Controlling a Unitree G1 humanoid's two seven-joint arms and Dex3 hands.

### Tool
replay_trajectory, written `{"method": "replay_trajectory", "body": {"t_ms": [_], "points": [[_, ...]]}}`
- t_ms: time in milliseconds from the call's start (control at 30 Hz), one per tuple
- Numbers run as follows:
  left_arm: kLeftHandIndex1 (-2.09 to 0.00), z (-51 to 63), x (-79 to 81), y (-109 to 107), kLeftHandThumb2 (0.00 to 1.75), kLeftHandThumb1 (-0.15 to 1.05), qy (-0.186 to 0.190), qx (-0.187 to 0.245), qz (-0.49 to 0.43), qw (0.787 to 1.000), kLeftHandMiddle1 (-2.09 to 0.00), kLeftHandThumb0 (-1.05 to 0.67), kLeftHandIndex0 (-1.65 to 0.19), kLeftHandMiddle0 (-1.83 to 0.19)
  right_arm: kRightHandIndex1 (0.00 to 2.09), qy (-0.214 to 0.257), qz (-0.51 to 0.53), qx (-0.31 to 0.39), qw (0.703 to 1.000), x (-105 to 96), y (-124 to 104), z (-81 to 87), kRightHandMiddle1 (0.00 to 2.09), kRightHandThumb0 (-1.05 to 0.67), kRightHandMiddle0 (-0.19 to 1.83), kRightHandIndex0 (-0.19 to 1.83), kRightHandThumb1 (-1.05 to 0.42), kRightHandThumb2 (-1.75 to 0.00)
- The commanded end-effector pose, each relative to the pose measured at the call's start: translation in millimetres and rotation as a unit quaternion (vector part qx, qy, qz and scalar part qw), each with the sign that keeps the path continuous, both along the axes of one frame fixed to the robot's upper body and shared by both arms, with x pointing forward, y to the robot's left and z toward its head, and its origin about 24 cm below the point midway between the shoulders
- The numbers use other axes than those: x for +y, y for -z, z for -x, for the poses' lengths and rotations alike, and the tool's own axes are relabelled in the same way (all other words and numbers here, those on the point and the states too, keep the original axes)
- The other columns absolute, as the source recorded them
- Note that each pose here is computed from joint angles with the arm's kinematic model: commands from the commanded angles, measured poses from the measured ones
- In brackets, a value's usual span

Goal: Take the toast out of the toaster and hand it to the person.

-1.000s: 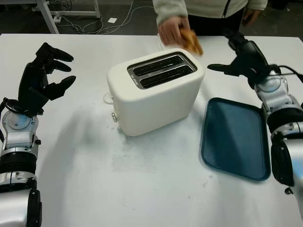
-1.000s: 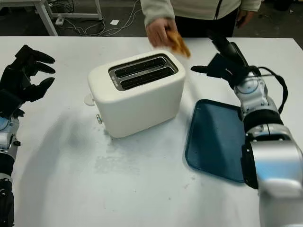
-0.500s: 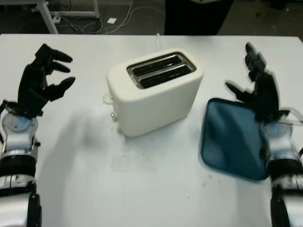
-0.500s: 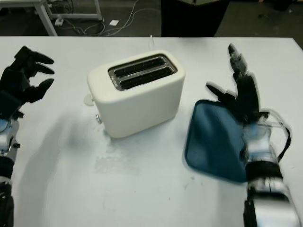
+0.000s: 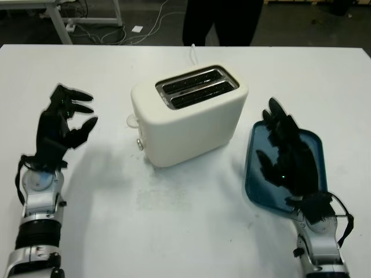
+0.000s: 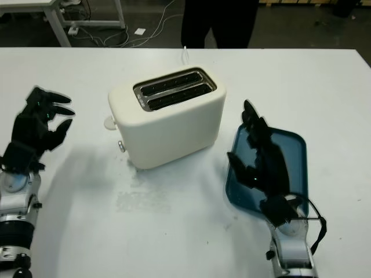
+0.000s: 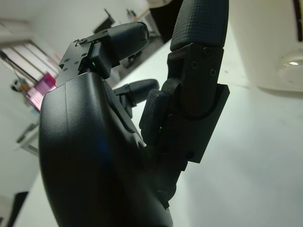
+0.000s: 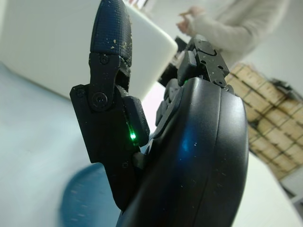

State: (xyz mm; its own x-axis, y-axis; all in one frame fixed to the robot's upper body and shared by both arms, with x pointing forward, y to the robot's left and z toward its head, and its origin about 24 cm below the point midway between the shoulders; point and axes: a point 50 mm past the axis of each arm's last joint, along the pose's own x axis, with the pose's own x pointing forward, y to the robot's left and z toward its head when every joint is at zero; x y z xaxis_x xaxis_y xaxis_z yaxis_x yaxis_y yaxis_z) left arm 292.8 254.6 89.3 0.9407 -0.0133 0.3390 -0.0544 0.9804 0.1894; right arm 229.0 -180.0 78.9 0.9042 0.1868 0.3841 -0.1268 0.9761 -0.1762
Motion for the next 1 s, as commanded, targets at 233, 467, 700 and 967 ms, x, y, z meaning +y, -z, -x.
{"method": "replay_trajectory", "body": {"t_ms": [233, 467, 700, 967], "points": [[-1.31, 10.5, -22.4, 32, 0.0, 0.83, 0.015, 0.048, 0.071, 0.996, -1.48, -1.05, -0.44, -0.34, 0.0, 0.017, -0.072, 0.065, 0.995, 16, 20, 6.9, 0.0, -0.77, 0.1, 0.09, -0.92, -0.51], [-1.19, 14.9, -33.7, 37, 0.01, 0.78, 0.038, 0.064, 0.087, 0.993, -1.43, -1.05, -0.54, -0.4, 0.01, 0.049, -0.054, 0.063, 0.995, 10, 23, 2.3, 0.01, -0.76, 0.11, 0.11, -0.92, -0.54], [-1.16, 16.9, -37.1, 35, 0.0, 0.77, 0.032, 0.051, 0.103, 0.993, -1.39, -1.05, -0.56, -0.42, 0.01, 0.077, -0.041, 0.07, 0.994, 5, 25, -6.6, 0.0, -0.71, 0.11, 0.12, -0.92, -0.56], [-1.23, 22.9, -33.4, 18, 0.02, 0.82, 0.013, 0.02, 0.087, 0.996, -1.44, -1.05, -0.49, -0.36, 0.01, 0.087, -0.023, 0.083, 0.992, 0, 29, -13.4, 0.0, -0.65, 0.1, 0.11, -0.92, -0.57]]}}
